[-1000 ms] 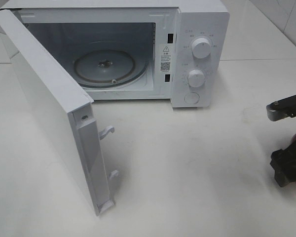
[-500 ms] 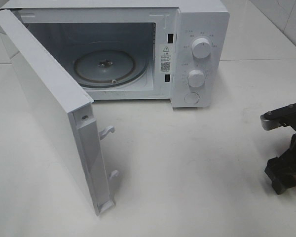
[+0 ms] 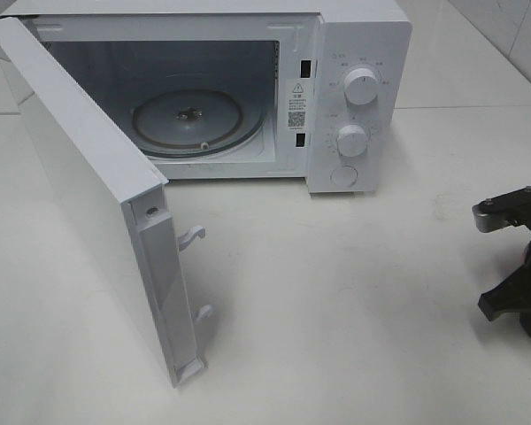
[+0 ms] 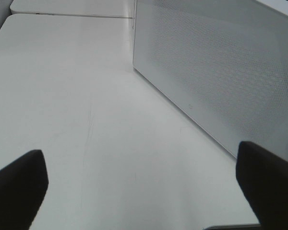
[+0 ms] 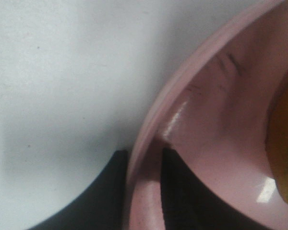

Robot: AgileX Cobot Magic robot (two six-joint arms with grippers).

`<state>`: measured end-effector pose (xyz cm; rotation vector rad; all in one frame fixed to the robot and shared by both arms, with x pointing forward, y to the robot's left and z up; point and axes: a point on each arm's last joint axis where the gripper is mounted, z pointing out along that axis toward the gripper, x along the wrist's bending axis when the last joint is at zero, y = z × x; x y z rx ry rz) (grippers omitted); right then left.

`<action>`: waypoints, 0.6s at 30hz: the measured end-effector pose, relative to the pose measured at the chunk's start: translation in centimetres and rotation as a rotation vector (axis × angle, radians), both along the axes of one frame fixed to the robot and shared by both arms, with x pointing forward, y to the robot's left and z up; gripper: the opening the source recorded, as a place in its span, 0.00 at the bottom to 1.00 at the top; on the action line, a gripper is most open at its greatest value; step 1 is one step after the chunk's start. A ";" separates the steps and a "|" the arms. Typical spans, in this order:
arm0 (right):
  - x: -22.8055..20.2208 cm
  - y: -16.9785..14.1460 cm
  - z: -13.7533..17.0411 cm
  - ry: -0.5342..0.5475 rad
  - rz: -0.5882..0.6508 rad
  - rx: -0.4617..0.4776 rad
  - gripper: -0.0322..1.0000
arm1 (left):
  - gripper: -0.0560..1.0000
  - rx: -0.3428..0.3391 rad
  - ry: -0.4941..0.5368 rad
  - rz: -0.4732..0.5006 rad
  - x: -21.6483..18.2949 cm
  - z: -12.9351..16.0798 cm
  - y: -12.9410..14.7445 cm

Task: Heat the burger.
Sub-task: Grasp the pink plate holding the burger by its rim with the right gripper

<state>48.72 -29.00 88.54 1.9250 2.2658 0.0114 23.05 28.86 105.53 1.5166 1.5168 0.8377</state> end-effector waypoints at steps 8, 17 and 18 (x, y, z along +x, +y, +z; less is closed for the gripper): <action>-0.1 0.0 0.0 0.005 -0.020 -0.001 0.22 | 0.99 0.000 0.000 0.000 0.0 0.0 0.0; -0.3 -0.2 0.6 0.009 -0.045 -0.014 0.16 | 0.99 0.000 -0.001 0.000 0.0 0.0 0.0; -0.3 -0.2 0.6 0.009 -0.045 -0.014 0.16 | 0.99 0.000 -0.001 0.000 0.0 0.0 0.0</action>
